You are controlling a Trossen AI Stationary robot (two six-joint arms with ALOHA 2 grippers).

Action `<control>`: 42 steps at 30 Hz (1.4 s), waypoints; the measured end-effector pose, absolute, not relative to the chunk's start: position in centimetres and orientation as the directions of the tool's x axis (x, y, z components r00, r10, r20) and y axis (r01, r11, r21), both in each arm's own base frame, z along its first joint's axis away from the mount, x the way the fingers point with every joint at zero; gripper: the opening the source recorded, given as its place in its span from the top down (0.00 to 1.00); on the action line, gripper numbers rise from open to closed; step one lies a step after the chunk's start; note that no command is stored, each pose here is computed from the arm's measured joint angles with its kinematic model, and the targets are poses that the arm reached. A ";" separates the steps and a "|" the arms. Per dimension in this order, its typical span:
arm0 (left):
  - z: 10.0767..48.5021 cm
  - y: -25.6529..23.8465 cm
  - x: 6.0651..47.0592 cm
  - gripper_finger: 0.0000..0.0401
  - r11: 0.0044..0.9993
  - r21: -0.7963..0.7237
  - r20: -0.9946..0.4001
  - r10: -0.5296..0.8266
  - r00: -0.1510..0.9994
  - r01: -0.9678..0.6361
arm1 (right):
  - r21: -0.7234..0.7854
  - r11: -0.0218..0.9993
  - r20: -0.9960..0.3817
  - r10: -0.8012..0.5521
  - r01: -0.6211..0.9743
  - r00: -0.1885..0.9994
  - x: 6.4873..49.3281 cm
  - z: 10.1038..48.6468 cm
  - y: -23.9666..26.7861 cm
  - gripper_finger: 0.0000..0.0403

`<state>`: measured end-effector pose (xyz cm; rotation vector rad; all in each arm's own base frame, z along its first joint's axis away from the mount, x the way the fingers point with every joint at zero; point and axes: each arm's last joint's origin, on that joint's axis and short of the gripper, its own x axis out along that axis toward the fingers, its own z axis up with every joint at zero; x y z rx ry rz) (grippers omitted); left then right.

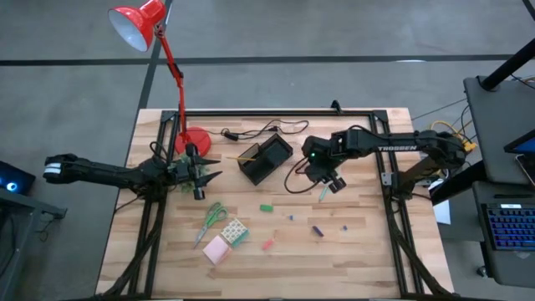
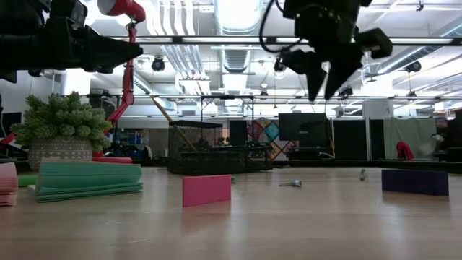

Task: Pick and place office supplies into organizer
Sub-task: Put the light blue pencil into the black desk organizer

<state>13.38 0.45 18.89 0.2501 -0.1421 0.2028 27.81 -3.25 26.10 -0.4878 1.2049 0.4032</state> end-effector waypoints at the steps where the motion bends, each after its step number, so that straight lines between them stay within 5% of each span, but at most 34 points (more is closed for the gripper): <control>1: 18.9 0.4 13.4 0.65 0.949 0.230 0.164 0.181 0.970 -0.216 | -0.134 0.829 -0.954 0.040 -0.543 0.297 27.7 25.7 -3.2 0.66; 15: 18.9 0.5 13.4 0.65 0.949 0.230 0.164 0.181 0.970 -0.216 | -0.017 0.833 -0.991 0.061 -0.552 0.122 25.1 20.4 -2.9 0.69; 42: 18.9 0.4 13.4 0.65 0.949 0.229 0.164 0.181 0.970 -0.216 | -0.129 0.786 -0.990 -0.070 -0.604 0.121 23.7 16.1 -3.1 0.62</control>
